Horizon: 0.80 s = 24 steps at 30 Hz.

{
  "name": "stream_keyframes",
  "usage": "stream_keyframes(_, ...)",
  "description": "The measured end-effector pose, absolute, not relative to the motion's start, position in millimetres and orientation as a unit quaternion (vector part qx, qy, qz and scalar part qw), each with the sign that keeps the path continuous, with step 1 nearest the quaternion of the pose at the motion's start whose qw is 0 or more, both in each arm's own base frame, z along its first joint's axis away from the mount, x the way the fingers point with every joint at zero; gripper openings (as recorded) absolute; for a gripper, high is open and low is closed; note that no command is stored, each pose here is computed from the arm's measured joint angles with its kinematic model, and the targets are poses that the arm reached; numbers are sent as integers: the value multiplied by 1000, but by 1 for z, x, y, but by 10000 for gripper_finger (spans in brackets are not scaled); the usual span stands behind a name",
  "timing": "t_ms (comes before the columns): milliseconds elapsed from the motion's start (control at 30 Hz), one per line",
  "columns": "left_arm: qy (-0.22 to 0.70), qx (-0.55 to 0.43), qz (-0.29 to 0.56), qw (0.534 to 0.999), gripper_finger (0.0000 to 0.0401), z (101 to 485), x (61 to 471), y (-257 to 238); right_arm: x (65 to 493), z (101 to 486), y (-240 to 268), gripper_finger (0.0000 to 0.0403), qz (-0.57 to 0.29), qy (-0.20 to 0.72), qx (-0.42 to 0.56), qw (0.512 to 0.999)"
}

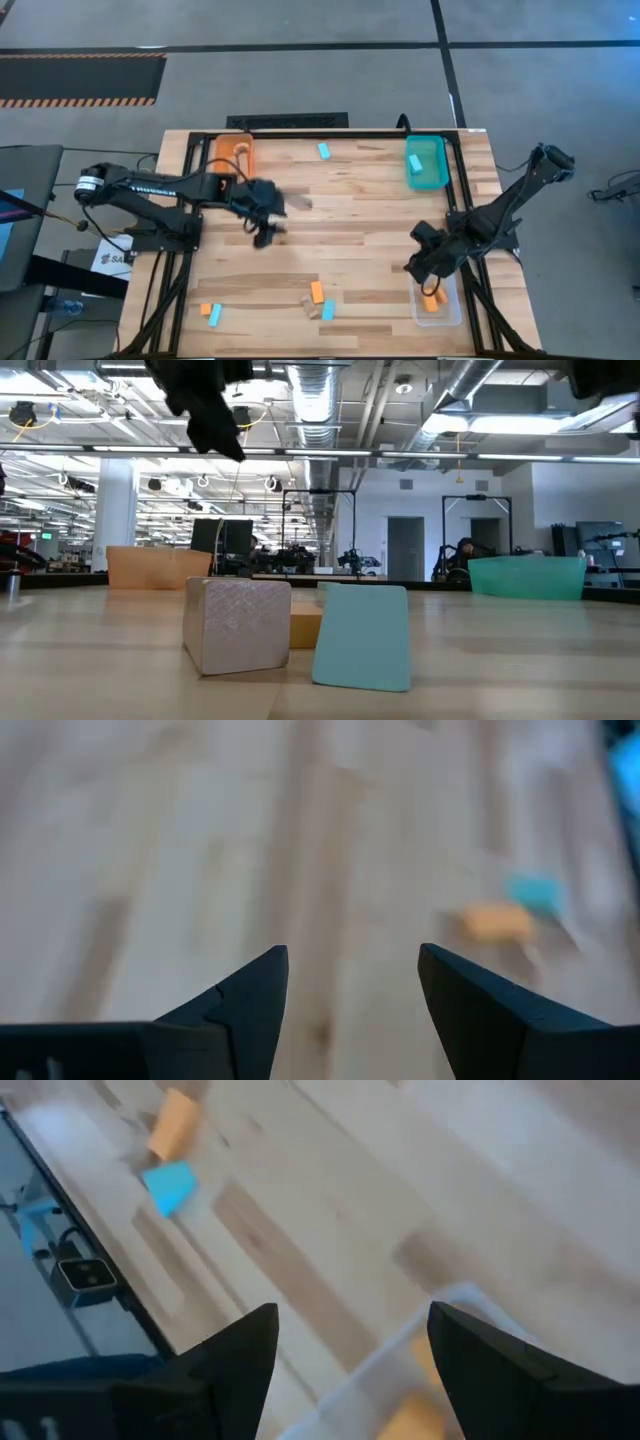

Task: Sort & place blocks by color
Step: Put the blue block into the blue bin

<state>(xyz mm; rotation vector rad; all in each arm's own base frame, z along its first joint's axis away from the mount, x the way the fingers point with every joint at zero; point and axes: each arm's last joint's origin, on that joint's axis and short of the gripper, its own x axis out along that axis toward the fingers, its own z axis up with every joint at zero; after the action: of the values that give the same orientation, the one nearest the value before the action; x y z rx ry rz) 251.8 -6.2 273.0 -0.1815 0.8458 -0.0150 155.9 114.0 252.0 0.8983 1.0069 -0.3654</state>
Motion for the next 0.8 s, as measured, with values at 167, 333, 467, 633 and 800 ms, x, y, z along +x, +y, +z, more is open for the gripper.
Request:
stream_keyframes(167,433,91,-158,883,214,260,251,-44,168,256,104,281,-142,446,363,806)
stream_keyframes(333,432,130,-211,867,214,243,265,-66,176,257,96,281,-129,439,359,813)
stream_keyframes(467,410,145,-295,851,214,223,282,-82,178,258,96,281,-110,442,350,819)
stream_keyframes(633,386,238,-352,819,214,191,299,-101,178,258,95,281,-102,452,350,814)
stream_keyframes(800,366,259,-354,821,214,170,315,-107,178,258,96,281,-95,455,358,810)
